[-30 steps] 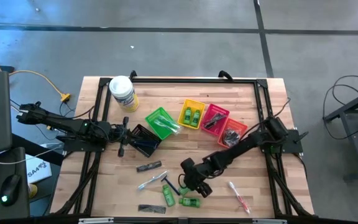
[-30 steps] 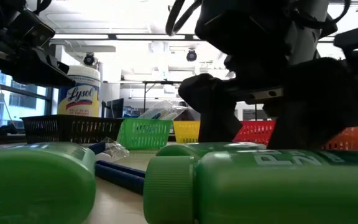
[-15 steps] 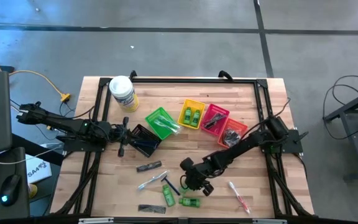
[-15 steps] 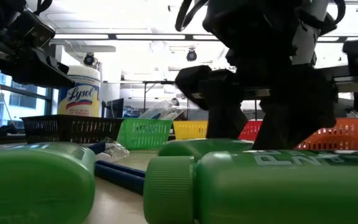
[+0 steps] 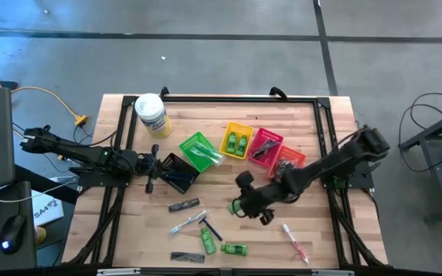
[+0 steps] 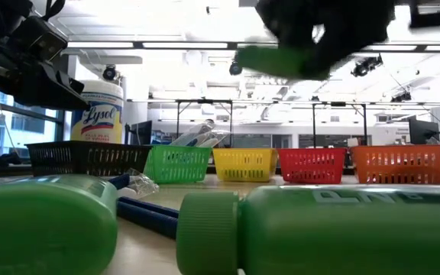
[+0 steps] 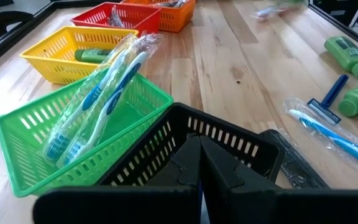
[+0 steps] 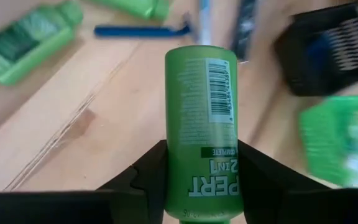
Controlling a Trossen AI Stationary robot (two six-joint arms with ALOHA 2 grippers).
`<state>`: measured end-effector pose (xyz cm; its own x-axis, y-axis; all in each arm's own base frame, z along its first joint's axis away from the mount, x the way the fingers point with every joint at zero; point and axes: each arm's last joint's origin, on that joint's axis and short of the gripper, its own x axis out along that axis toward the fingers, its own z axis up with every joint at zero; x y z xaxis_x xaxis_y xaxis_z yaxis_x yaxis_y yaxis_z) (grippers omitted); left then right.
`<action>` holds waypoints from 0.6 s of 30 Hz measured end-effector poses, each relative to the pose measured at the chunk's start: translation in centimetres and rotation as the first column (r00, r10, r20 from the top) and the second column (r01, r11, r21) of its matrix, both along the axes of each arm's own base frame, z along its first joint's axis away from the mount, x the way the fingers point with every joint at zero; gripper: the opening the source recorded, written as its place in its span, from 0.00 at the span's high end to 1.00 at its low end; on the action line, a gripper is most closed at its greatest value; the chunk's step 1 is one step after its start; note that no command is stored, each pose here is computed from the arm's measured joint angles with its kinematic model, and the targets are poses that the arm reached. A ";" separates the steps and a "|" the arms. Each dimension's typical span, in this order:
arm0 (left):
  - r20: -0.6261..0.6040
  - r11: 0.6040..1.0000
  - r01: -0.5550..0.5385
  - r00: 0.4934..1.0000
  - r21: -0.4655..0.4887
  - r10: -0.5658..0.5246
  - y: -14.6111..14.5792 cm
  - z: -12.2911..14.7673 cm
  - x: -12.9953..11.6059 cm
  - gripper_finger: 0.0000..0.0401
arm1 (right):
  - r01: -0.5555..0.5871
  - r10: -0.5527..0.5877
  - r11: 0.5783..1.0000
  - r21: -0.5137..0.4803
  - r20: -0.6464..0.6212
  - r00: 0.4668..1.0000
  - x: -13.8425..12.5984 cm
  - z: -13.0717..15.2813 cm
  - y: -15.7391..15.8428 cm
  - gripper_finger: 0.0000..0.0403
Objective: Pick & Place Travel size toiletries
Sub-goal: Put the green shampoo into the yellow bin
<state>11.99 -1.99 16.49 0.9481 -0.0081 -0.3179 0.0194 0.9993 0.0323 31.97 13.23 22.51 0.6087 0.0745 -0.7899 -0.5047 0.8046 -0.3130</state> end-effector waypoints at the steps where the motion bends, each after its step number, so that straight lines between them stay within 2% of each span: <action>1: 0.001 1.000 0.000 1.000 0.000 0.000 0.0 0.0 0.0 1.00 | 0.008 -0.008 1.000 0.007 0.017 1.000 -0.4 0.9 -0.2 0.65; 4: -0.001 1.000 0.000 1.000 0.000 0.000 0.0 0.0 0.0 1.00 | 0.032 -0.035 0.998 0.054 0.065 0.997 -1.6 3.0 -0.7 0.65; 10: 0.005 1.000 0.000 1.000 -0.002 0.000 0.0 0.0 0.0 1.00 | 0.117 -0.135 0.983 0.142 0.123 0.983 -4.7 5.2 -3.3 0.62; 15: 0.005 1.000 0.000 1.000 -0.002 0.000 0.0 0.0 0.0 1.00 | 0.200 -0.239 0.954 0.222 0.165 0.957 -7.9 5.4 -5.4 0.64; 18: 0.005 1.000 0.000 1.000 -0.002 0.000 0.0 0.1 0.0 1.00 | 0.257 -0.297 0.940 0.225 0.166 0.940 -9.9 4.3 -6.3 0.62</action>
<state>12.00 -2.00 16.54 0.9498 -0.0088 -0.3128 0.0193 0.9993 0.0305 22.05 6.89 26.86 0.7678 0.0222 -0.6404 -0.1976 0.9589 -0.2036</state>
